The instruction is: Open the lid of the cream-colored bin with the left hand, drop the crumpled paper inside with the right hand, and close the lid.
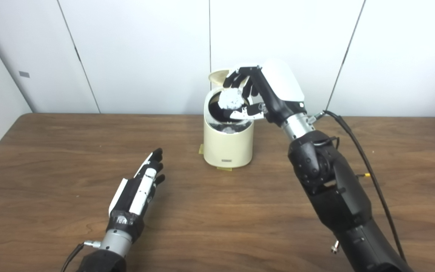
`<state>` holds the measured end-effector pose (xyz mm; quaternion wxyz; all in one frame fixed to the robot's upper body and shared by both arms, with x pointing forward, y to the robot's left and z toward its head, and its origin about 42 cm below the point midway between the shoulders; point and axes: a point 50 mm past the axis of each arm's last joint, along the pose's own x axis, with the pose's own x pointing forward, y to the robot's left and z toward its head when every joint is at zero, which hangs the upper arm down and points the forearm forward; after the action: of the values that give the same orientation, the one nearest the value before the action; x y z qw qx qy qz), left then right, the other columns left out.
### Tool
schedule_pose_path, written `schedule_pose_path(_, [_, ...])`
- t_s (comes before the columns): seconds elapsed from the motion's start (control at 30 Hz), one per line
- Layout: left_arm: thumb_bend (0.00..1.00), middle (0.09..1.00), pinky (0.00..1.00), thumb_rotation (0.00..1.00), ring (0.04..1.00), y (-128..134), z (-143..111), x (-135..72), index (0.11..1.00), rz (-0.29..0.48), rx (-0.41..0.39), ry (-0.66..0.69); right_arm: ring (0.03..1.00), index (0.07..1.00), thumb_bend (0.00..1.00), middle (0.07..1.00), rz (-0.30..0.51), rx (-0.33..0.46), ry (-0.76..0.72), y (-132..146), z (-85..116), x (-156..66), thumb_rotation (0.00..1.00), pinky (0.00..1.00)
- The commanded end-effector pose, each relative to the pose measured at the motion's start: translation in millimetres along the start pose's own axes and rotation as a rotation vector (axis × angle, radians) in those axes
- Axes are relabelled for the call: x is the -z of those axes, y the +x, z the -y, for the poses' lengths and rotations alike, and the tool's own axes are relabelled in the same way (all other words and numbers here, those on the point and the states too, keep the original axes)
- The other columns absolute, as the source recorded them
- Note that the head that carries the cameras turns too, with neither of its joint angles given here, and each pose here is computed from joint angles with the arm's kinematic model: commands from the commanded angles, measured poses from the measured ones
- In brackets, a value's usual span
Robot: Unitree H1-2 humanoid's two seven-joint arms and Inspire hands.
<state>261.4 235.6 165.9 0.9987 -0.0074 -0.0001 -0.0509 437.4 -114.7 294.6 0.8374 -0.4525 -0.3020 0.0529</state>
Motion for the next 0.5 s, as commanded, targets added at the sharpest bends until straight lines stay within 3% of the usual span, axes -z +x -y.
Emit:
schedule_pose_path(0.0, [0.54,1.000,0.95,0.83,1.000,4,2,-11,1.000,0.077,0.004,0.001,0.383,0.519,0.49,0.513,0.082,0.084,-0.020,24,19,-12,0.00,0.32])
schedule_pose_path(0.47, [0.55,1.000,0.95,0.82,1.000,2,1,-11,1.000,0.088,-0.003,0.000,0.383,0.534,0.49,0.505,0.053,0.067,0.021,41,-7,-8,0.00,0.35])
